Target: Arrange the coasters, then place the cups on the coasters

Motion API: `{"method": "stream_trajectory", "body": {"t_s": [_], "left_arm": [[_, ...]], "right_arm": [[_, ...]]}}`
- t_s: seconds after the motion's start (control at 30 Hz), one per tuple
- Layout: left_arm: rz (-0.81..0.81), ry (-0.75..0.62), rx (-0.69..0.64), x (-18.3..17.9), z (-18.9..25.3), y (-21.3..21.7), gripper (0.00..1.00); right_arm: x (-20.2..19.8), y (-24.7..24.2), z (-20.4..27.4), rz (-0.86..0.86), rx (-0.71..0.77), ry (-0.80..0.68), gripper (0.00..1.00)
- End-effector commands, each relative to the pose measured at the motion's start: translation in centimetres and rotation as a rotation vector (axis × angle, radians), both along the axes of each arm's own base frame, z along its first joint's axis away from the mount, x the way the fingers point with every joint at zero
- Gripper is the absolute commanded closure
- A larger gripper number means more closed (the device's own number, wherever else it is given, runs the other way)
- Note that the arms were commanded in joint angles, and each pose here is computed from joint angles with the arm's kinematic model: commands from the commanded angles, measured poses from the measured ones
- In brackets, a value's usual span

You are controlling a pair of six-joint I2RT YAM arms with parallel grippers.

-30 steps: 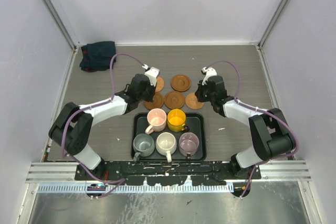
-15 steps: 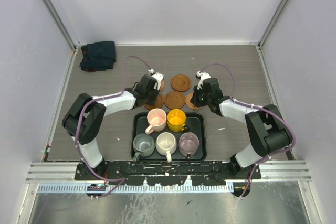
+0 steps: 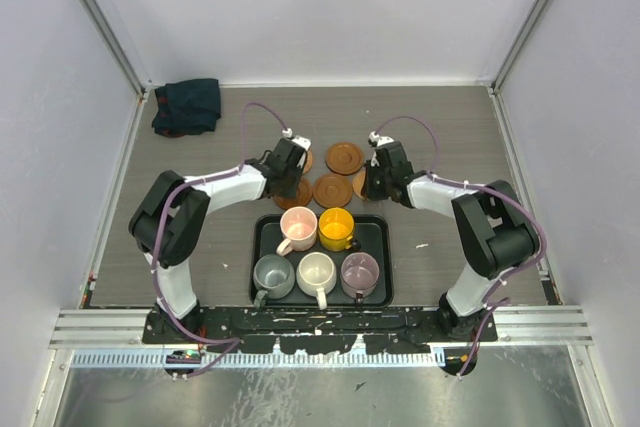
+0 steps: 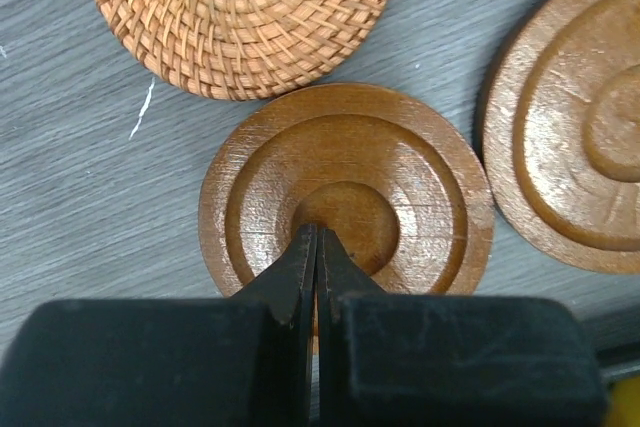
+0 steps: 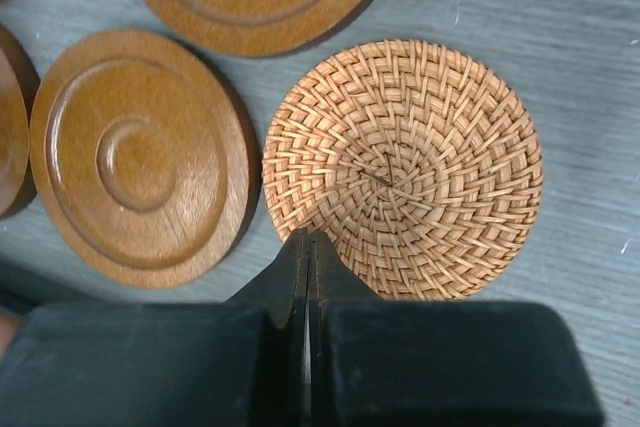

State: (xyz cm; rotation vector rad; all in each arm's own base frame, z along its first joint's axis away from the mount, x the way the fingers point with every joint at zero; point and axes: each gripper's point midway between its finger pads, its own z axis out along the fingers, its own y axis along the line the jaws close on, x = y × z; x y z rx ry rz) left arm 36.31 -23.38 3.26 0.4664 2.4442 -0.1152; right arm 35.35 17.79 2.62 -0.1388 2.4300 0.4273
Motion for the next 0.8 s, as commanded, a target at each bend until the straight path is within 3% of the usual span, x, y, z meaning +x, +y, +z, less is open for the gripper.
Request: {"method": "stream_trajectory", "body": {"t_s": [0.0, 0.33, 0.77], "left_arm": [[0.056, 0.011, 0.051, 0.5, -0.2, 0.7, 1.00], [0.196, 0.083, 0.070, 0.9, -1.7, 4.0, 1.00], [0.395, 0.109, 0.046, 3.5, -1.4, 9.5, 1.00]], "right_arm": [[0.8, -1.0, -0.9, -0.065, -0.064, 0.033, 0.99], [2.8, -3.8, -0.7, -0.196, -0.149, 0.026, 0.99], [6.9, -8.2, 0.0, -0.327, -0.115, 0.014, 0.99]]}}
